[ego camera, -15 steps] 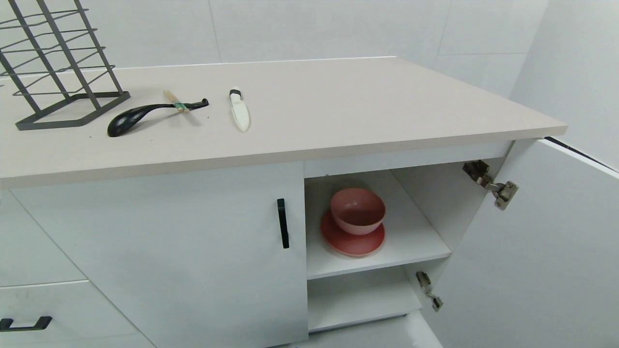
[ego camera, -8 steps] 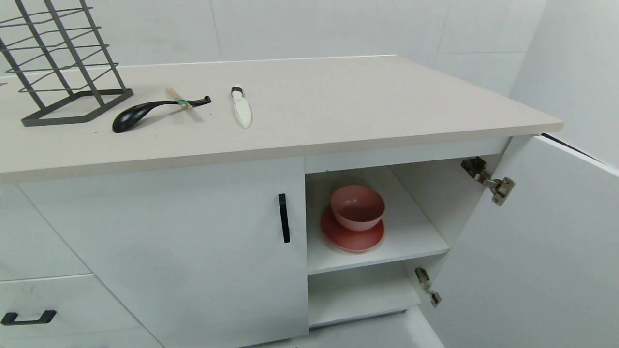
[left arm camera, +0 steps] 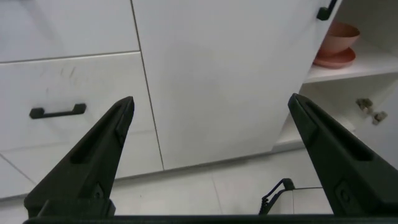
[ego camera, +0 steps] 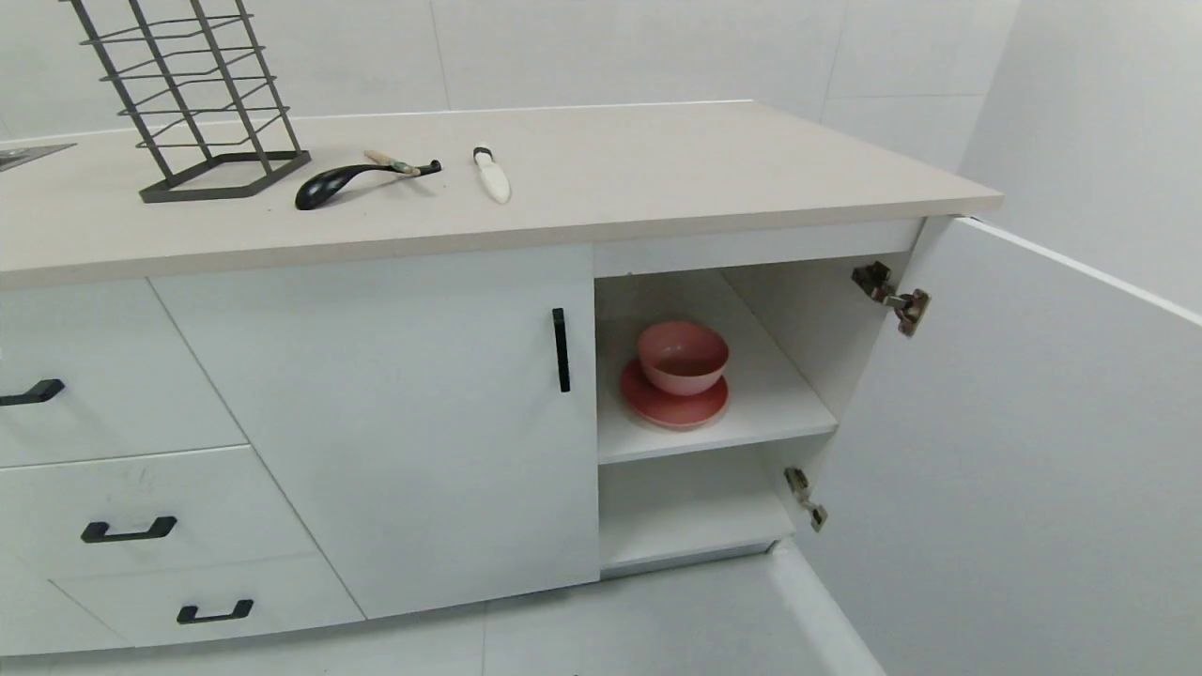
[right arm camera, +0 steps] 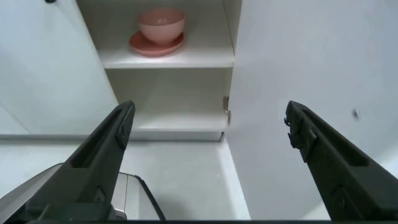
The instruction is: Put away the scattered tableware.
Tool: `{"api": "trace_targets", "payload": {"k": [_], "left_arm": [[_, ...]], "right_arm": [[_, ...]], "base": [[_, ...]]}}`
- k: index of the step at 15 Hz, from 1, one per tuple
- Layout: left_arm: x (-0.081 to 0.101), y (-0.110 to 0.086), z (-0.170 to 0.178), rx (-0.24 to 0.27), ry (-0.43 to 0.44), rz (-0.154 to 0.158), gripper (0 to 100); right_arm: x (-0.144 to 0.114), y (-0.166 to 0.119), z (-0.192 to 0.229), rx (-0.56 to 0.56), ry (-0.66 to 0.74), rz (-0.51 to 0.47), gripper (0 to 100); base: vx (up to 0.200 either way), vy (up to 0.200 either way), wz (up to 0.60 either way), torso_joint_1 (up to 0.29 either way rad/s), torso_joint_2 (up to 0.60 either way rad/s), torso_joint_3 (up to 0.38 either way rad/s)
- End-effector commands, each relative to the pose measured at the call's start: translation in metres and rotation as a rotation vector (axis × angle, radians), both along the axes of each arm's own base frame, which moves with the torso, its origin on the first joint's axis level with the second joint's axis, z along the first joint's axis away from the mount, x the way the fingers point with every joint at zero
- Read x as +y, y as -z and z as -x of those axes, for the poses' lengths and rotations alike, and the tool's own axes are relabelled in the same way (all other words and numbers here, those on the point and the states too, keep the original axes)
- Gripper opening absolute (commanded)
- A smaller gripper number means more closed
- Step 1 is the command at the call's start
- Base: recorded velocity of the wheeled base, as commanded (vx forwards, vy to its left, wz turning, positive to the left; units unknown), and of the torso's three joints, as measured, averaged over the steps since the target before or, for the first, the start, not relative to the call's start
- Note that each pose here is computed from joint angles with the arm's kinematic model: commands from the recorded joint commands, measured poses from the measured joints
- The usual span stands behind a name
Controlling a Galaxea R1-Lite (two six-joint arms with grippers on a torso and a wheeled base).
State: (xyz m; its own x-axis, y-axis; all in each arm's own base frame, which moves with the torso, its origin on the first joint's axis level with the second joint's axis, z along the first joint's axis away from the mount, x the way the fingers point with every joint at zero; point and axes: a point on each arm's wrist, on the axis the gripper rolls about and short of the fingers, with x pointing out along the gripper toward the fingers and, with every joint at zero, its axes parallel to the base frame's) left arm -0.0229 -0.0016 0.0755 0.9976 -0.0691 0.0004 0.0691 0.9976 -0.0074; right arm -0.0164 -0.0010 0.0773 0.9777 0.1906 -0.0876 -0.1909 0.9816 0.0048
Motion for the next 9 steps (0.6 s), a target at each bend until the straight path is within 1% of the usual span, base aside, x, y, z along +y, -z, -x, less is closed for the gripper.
{"api": "trace_targets", "payload": {"k": [1, 9], "left_arm": [[0.0000, 0.0000, 0.0000, 0.000, 0.000, 0.000, 100], [0.0000, 0.0000, 0.0000, 0.000, -0.002, 0.000, 100]], "right_arm": [[0.0001, -0.0001, -0.0006, 0.007, -0.001, 0.001, 100], [0.0001, -0.0001, -0.0006, 0.007, -0.001, -0.001, 100]], "base": [[-0.200, 0.000, 0.00, 0.002, 0.01, -0.007], [-0.200, -0.200, 0.00, 0.002, 0.00, 0.002]]}}
